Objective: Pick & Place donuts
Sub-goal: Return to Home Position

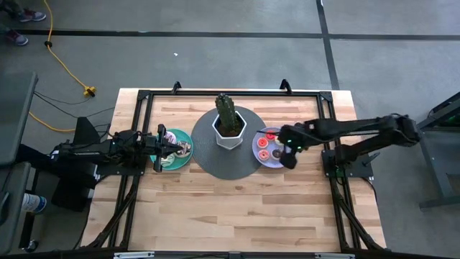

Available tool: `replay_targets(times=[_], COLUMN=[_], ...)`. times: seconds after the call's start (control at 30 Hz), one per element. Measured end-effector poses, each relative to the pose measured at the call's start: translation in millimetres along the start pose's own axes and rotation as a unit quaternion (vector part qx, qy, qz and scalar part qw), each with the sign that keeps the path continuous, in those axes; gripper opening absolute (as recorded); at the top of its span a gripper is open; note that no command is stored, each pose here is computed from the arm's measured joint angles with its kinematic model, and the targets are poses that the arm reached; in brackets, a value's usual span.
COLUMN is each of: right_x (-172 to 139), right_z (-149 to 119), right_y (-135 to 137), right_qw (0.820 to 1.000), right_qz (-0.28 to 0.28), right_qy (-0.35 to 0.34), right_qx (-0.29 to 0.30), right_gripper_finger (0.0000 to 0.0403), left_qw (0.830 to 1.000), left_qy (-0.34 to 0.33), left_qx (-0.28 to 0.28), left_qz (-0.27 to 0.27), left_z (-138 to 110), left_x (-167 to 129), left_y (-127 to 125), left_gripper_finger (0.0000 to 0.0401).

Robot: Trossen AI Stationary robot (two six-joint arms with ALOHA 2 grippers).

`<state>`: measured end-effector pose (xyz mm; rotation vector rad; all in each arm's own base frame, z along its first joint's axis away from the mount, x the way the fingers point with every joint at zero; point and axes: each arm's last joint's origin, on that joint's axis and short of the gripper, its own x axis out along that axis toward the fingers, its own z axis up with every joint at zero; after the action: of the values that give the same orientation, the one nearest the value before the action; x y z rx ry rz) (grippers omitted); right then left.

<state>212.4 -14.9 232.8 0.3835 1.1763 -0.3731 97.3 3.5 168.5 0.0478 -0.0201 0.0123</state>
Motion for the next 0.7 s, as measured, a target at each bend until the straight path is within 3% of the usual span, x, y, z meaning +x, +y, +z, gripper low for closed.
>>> replay_targets(times=[0.17, 0.43, 0.57, 0.7], right_x=[-35, -75, -72, -53], right_z=[-20, -52, -71, -92], right_y=[-9, -23, -30, -33], right_qw=[0.998, 0.993, 0.990, 0.982], right_qz=[-0.005, -0.009, 0.012, 0.095], right_qy=[-0.031, -0.095, -0.130, -0.159], right_qx=[-0.048, -0.063, -0.053, -0.034], right_gripper_finger=[0.0301, 0.0248, 0.0202, 0.0144], left_qw=[1.000, 1.000, 1.000, 1.000], left_qy=[0.000, 0.000, 0.000, 0.000], left_qx=[0.000, 0.000, 0.000, 0.000], left_qz=[0.000, 0.000, 0.000, 0.000], left_z=[0, 0, 0, 0], left_x=[0, 0, 0, 0], left_y=[0, 0, 0, 0], left_gripper_finger=[0.0001, 0.0001, 0.0001, 0.0001])
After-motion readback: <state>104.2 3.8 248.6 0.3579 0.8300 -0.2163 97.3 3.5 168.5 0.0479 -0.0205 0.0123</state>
